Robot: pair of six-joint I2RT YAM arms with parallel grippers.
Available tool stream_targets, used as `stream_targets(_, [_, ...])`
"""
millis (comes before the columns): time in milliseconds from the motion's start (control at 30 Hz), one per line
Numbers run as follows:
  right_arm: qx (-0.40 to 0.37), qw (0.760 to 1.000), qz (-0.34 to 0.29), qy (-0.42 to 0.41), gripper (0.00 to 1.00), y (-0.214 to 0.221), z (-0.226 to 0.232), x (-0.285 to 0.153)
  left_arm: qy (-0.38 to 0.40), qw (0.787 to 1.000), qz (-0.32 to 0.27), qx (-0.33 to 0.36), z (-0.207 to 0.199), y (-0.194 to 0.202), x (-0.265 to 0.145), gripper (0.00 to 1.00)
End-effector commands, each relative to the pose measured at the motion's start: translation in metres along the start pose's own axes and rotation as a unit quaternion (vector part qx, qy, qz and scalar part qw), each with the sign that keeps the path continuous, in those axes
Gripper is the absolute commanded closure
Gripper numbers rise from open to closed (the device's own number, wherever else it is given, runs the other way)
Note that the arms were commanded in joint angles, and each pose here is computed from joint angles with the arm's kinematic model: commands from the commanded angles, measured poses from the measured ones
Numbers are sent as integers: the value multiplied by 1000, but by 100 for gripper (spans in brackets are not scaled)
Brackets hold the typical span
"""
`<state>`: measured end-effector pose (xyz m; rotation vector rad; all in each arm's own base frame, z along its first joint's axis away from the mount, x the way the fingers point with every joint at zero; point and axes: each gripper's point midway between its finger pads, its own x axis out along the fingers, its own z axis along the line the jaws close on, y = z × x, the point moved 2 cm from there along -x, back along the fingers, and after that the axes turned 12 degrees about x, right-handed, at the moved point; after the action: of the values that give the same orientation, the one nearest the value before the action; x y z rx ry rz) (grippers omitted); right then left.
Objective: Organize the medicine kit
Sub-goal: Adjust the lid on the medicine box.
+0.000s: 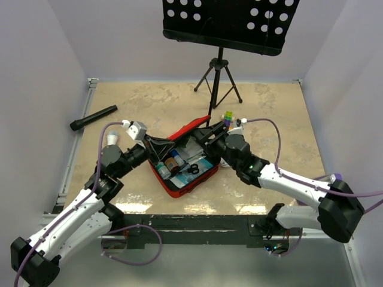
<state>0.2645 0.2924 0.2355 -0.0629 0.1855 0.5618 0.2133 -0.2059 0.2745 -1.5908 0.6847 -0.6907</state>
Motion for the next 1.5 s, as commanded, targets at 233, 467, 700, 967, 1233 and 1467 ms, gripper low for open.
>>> stream_targets(233, [-34, 999, 6, 1, 33, -1, 26, 39, 28, 999, 24, -14, -8, 14, 3, 98])
stream_targets(467, [-57, 998, 26, 24, 49, 5, 14, 48, 26, 999, 23, -7, -7, 13, 3, 98])
stream_targets(700, [-62, 997, 34, 41, 61, 5, 2, 41, 13, 1000, 22, -8, -2, 15, 3, 98])
stream_targets(967, [-103, 992, 72, 33, 76, 12, 0, 23, -39, 999, 34, -13, 14, 17, 6, 98])
stream_targets(1233, [-157, 983, 77, 57, 99, 10, -23, 28, -43, 998, 35, -19, 15, 7, 11, 74])
stream_targets(1467, [-161, 982, 77, 67, 100, 3, -31, 28, -29, 999, 40, -10, 11, 3, 11, 69])
